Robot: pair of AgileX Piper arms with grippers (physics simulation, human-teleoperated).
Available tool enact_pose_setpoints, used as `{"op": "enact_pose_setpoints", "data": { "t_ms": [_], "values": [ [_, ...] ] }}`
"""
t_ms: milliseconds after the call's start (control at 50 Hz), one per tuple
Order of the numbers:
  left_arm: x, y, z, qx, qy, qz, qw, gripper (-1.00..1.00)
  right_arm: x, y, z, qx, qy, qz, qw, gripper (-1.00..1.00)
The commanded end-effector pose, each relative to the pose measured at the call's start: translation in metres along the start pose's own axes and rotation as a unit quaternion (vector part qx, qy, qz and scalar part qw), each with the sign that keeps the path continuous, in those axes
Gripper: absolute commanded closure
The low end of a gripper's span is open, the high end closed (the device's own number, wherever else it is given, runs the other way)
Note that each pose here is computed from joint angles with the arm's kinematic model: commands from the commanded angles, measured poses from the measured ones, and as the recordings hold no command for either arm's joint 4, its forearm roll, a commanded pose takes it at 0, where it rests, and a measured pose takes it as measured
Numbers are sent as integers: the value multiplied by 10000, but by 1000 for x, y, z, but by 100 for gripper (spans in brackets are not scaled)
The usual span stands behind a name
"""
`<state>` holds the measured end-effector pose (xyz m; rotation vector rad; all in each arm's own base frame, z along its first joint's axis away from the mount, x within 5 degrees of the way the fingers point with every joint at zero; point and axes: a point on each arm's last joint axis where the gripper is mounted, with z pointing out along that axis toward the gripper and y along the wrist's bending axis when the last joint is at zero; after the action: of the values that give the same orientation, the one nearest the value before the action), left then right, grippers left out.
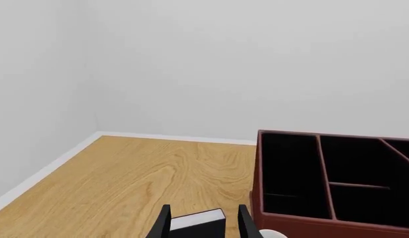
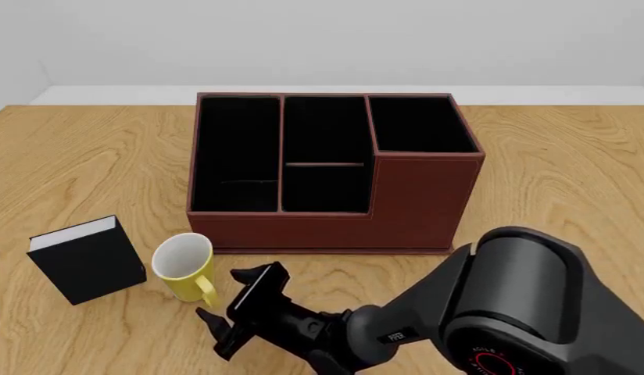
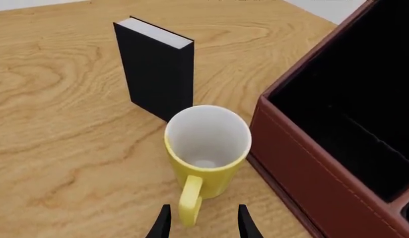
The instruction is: Pick up the yellow and white mug and place it to the right of the caddy.
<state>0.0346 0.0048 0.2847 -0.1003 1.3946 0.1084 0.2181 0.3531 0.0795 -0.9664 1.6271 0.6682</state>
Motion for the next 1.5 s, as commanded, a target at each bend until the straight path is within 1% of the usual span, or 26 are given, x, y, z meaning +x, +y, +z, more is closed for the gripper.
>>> {"op": "enact_pose_setpoints", "data": {
  "t_ms": [20, 120, 140, 440, 520, 600, 640, 680, 820, 960, 1020, 1120, 1160, 1340, 1380, 1500],
  "values": [
    [-1, 0, 0, 26, -7, -2, 10000, -100, -3, 1, 1, -9, -13, -5, 10000, -100],
    [-1, 0, 0, 26, -16, 0, 10000, -100, -1, -1, 2, 8, 1, 9, 10000, -100],
    [-1, 0, 0, 20, -12, 1, 10000, -100, -1, -2, 2, 19, -4, 8, 10000, 100],
    [-2, 0, 0, 31, -18, -5, 10000, -100, -6, 2, -1, -26, -51, -99, 9999, 100],
    [-4, 0, -1, 37, -19, -4, 10000, -100, -8, 7, -2, -80, -40, -155, 9998, 100],
    [-5, 0, -1, 39, -33, -8, 10000, -100, -10, 7, -6, -82, -65, -215, 9997, 100],
    [-5, 0, -1, 32, -37, -8, 10000, -100, -15, 7, -12, -77, -140, -212, 9996, 100],
    [-5, 0, -1, 35, -42, -11, 10000, -100, -19, 8, -17, -90, -217, -281, 9993, 100],
    [-13, -1, -4, 114, -92, -27, 9999, -100, -28, 3, -34, -25, -401, -364, 9985, 100],
    [-20, -1, -5, 130, -149, -10, 9998, -100, -27, 0, -48, 32, -494, -486, 9976, 100],
    [-23, -1, -6, 85, -179, 6, 9998, -100, -31, -2, -60, 62, -556, -566, 9968, 100],
    [-24, 0, -7, 29, -189, -38, 9998, -100, -32, -4, -72, 99, -579, -590, 9965, 100],
    [-26, 0, -7, 44, -211, -49, 9998, -100, -29, -3, -75, 92, -575, -594, 9965, 100],
    [-34, -1, -10, 97, -287, -64, 9995, -100, -48, -4, -103, 121, -774, -669, 9947, 100],
    [-34, -1, -10, 95, -292, -70, 9995, -100, -50, -3, -108, 108, -800, -725, 9941, 100],
    [-38, -1, -11, 103, -322, -119, 9994, -100, -56, -5, -122, 145, -868, -765, 9932, 100]
  ]
}}
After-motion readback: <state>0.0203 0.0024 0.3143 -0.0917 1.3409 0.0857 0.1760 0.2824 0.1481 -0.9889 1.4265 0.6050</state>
